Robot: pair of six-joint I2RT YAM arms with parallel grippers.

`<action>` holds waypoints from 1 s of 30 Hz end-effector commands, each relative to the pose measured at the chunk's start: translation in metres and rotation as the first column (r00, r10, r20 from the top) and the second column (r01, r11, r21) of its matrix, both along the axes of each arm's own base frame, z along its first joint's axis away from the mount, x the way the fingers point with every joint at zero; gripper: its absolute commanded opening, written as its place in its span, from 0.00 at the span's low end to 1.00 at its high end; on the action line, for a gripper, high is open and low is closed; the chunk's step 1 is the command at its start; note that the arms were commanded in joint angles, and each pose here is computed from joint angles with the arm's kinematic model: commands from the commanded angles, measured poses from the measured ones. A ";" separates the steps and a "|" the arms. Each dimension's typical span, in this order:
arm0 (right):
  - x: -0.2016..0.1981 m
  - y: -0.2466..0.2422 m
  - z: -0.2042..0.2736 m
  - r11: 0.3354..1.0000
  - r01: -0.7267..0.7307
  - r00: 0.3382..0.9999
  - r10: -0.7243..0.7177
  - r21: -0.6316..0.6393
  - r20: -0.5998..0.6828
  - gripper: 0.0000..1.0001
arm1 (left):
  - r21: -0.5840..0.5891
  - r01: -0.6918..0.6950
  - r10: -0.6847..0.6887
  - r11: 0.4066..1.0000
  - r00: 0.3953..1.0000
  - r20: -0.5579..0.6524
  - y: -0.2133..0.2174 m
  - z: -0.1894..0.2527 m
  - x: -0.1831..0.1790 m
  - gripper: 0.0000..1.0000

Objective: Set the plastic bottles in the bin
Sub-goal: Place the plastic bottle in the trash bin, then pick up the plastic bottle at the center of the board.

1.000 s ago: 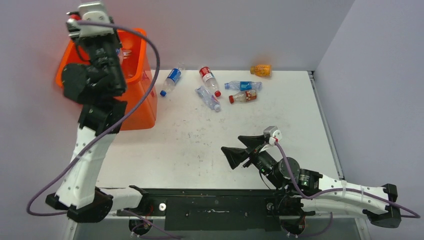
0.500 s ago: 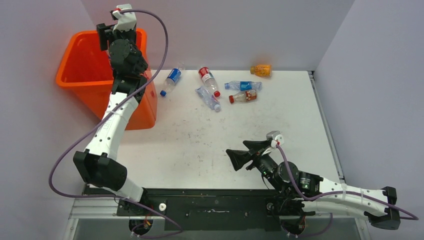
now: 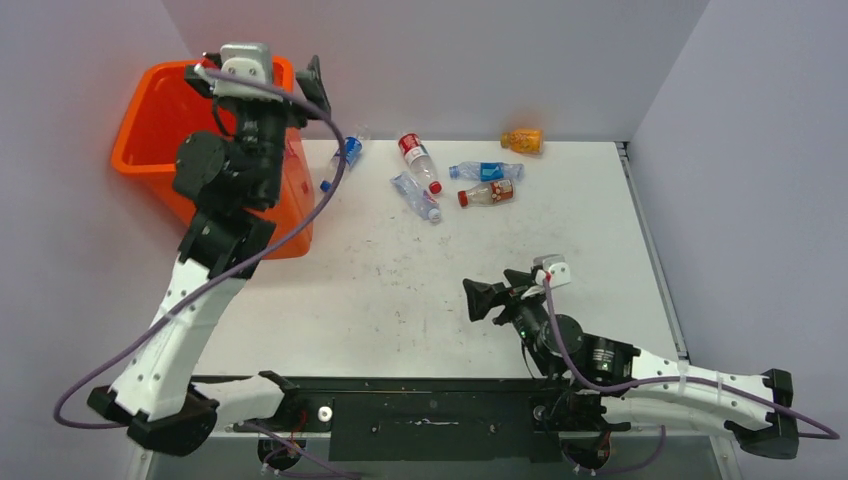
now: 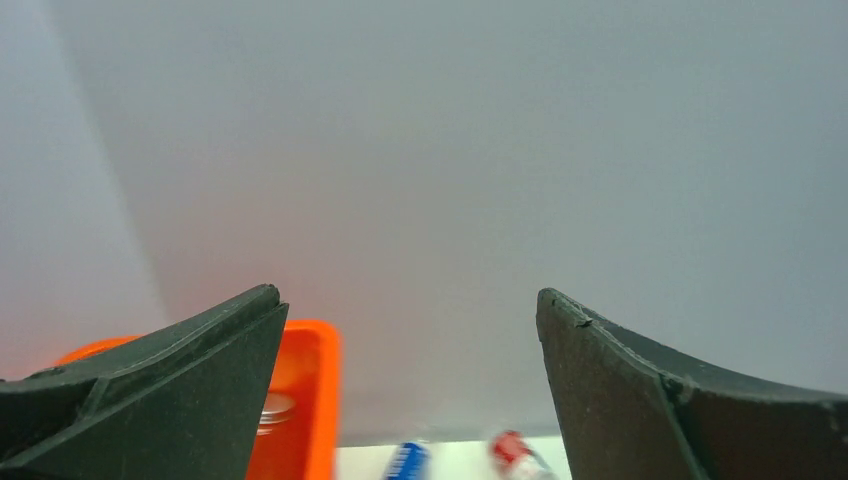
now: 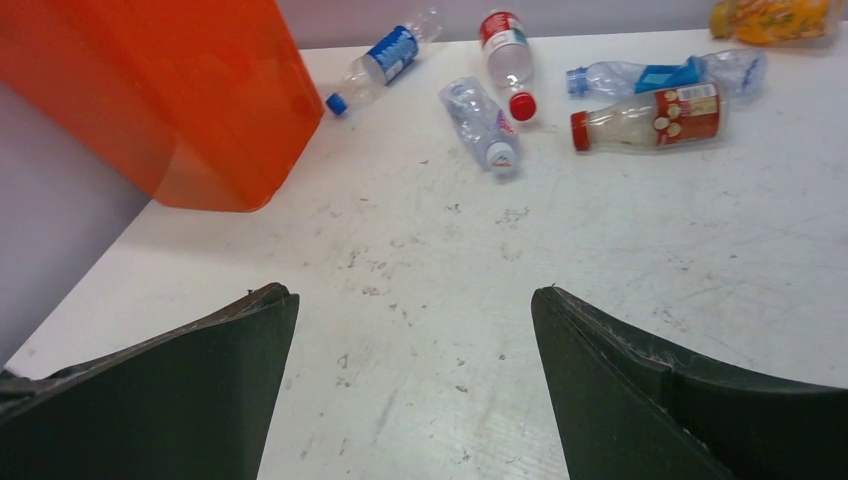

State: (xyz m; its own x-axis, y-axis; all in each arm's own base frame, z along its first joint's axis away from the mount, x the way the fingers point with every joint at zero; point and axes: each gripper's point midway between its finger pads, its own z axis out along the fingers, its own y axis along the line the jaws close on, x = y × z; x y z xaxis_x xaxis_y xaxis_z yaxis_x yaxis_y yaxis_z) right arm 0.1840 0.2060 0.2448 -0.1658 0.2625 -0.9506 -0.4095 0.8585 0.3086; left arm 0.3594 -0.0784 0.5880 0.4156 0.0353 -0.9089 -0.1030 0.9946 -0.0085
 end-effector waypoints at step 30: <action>0.300 -0.067 -0.133 0.674 0.645 0.723 -0.384 0.360 -0.574 0.90 | -0.313 0.571 -0.648 0.759 0.616 -0.447 -0.097 -0.312 -0.123 0.96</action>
State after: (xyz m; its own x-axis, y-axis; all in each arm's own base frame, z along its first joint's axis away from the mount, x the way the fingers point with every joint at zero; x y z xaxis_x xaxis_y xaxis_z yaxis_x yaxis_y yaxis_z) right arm 0.4427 0.1354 0.0832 -0.3218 0.7478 -0.5807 0.3573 0.6639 0.6570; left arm 0.2319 -0.1768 0.2544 -0.2848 -0.1178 -0.9513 0.5044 0.8255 -0.2532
